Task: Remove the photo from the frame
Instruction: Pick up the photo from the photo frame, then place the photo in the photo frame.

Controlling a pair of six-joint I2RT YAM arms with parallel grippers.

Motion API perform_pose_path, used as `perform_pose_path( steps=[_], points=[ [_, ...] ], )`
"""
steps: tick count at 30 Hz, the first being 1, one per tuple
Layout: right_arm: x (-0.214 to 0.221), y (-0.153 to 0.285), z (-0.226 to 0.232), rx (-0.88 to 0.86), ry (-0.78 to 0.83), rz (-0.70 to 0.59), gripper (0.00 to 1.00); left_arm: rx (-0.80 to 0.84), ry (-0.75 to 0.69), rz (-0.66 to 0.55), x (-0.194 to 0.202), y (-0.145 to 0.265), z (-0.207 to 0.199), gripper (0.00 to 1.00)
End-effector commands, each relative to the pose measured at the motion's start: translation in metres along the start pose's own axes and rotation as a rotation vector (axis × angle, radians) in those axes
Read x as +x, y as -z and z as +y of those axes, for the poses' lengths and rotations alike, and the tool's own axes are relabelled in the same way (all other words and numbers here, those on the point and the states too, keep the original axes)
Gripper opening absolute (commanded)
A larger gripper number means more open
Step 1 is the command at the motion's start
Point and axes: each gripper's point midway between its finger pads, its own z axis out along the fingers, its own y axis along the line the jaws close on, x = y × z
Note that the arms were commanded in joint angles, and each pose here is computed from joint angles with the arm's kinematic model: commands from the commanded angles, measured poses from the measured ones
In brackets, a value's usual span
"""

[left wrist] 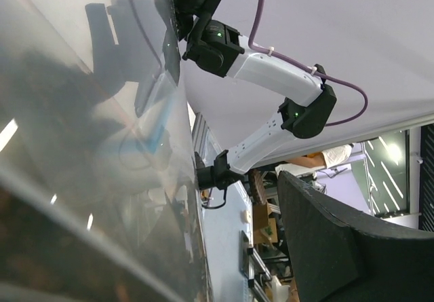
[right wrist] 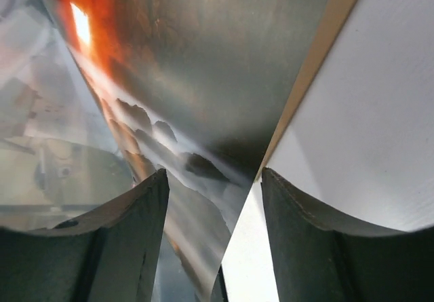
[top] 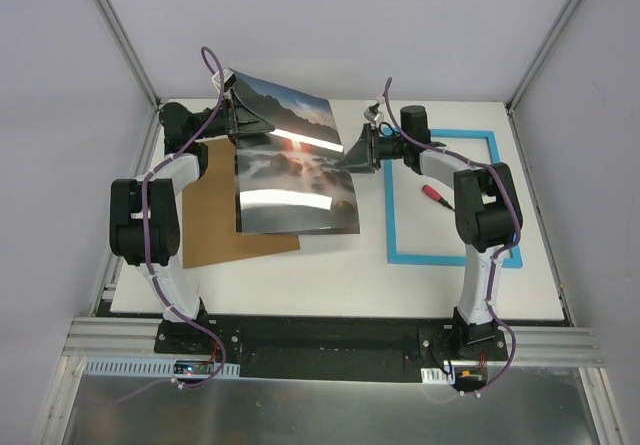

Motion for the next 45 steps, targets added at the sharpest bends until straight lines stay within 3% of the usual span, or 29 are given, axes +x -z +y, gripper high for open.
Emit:
perform_pose_path(
  steps=[1, 4, 8, 12, 17, 20, 29, 38, 39, 45],
  points=[
    [-0.017, 0.014, 0.041, -0.13, 0.081, -0.02, 0.56, 0.017, -0.131, -0.023, -0.002, 0.001, -0.024, 0.0],
    [-0.016, 0.016, 0.05, -0.154, 0.087, -0.016, 0.45, 0.017, -0.129, -0.019, -0.001, 0.001, -0.024, 0.0],
    [-0.016, 0.018, 0.057, -0.172, 0.089, -0.014, 0.16, 0.015, -0.126, -0.022, -0.002, 0.002, -0.022, 0.0],
    [-0.018, 0.019, 0.06, -0.179, 0.095, -0.02, 0.0, 0.012, -0.133, -0.022, -0.002, 0.003, -0.022, 0.0],
    [-0.029, 0.03, 0.055, -0.154, 0.088, -0.067, 0.0, -0.005, -0.124, -0.025, -0.006, 0.009, -0.012, 0.0],
    [-0.04, 0.05, 0.047, -0.097, 0.106, -0.127, 0.0, -0.027, -0.111, -0.029, -0.01, 0.017, 0.002, 0.06],
    [-0.017, 0.086, 0.004, 0.275, 0.107, -0.106, 0.0, -0.069, -0.034, -0.053, -0.023, 0.045, 0.053, 0.0],
    [-0.009, 0.066, 0.003, 0.227, 0.068, -0.08, 0.0, -0.063, 0.039, -0.065, -0.018, 0.05, 0.081, 0.0],
    [-0.008, 0.063, 0.004, 0.234, 0.076, -0.073, 0.03, -0.063, 0.042, -0.068, -0.017, 0.05, 0.08, 0.0],
    [-0.006, 0.047, 0.001, 0.249, 0.096, -0.041, 0.44, -0.047, 0.029, -0.063, -0.016, 0.042, 0.061, 0.0]
  ],
)
